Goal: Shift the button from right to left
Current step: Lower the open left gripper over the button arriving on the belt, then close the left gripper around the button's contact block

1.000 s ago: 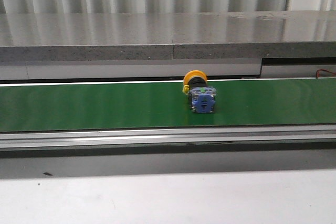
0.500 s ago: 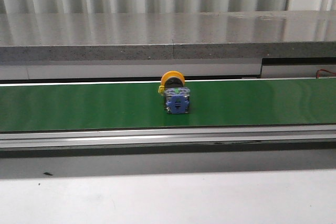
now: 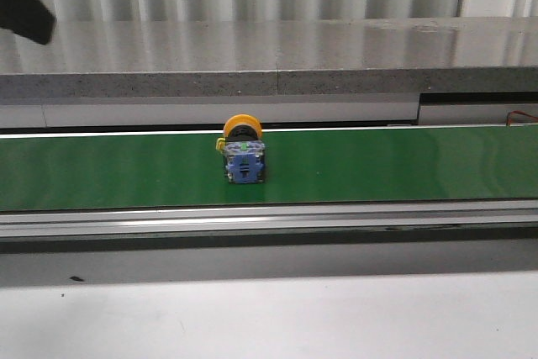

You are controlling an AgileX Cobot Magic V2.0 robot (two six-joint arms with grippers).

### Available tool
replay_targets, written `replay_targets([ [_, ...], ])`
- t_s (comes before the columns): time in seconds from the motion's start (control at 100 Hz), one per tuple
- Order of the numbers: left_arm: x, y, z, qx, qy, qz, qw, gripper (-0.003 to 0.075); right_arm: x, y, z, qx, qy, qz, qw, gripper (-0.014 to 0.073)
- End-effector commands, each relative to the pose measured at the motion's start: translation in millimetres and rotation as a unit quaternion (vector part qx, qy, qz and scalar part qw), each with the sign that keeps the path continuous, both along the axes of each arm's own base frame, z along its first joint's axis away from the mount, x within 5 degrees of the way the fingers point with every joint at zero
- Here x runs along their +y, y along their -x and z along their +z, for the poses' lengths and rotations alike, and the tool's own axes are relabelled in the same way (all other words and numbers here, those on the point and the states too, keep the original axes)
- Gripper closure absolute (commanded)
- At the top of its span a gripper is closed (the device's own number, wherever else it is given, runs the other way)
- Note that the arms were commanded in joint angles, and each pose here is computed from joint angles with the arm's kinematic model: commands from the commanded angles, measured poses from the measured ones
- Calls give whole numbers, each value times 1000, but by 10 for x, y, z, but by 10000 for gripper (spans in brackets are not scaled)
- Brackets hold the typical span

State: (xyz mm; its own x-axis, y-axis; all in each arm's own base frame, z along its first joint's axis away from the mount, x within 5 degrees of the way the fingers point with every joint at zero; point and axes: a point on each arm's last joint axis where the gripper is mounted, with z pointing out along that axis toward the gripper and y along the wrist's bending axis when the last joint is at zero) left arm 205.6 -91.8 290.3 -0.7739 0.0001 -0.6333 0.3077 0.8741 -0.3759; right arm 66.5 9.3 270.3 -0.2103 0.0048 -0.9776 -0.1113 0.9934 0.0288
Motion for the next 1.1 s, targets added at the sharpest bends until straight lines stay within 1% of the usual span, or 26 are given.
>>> replay_targets([
  [0.0, -186, -115, 137, -8, 34, -13, 999, 148, -9, -14, 150, -47, 0, -4, 999, 662],
  [0.15, -474, -280, 61, 46, 35, -48, 997, 148, -9, -14, 150, -47, 0, -4, 999, 662],
  [0.31, -677, -470, -58, 95, 28, -51, 994, 148, -9, -14, 150, -47, 0, -4, 999, 662],
  [0.46, -753, -611, -128, 142, -21, -26, 989, 148, -9, -14, 150, -47, 0, -4, 999, 662],
  [0.55, -777, -670, -160, 174, -53, -4, 983, 148, -9, -14, 150, -47, 0, -4, 999, 662],
  [0.74, -873, -804, -94, 182, -103, 14, 978, 148, -9, -14, 150, -47, 0, -4, 999, 662],
  [0.9, -914, -921, -121, 184, -159, 36, 969, 148, -9, -14, 150, -47, 0, -4, 999, 662],
  [1.09, -938, -1000, -232, 196, -174, 46, 964, 152, -9, -14, 150, -47, 0, -4, 999, 662],
])
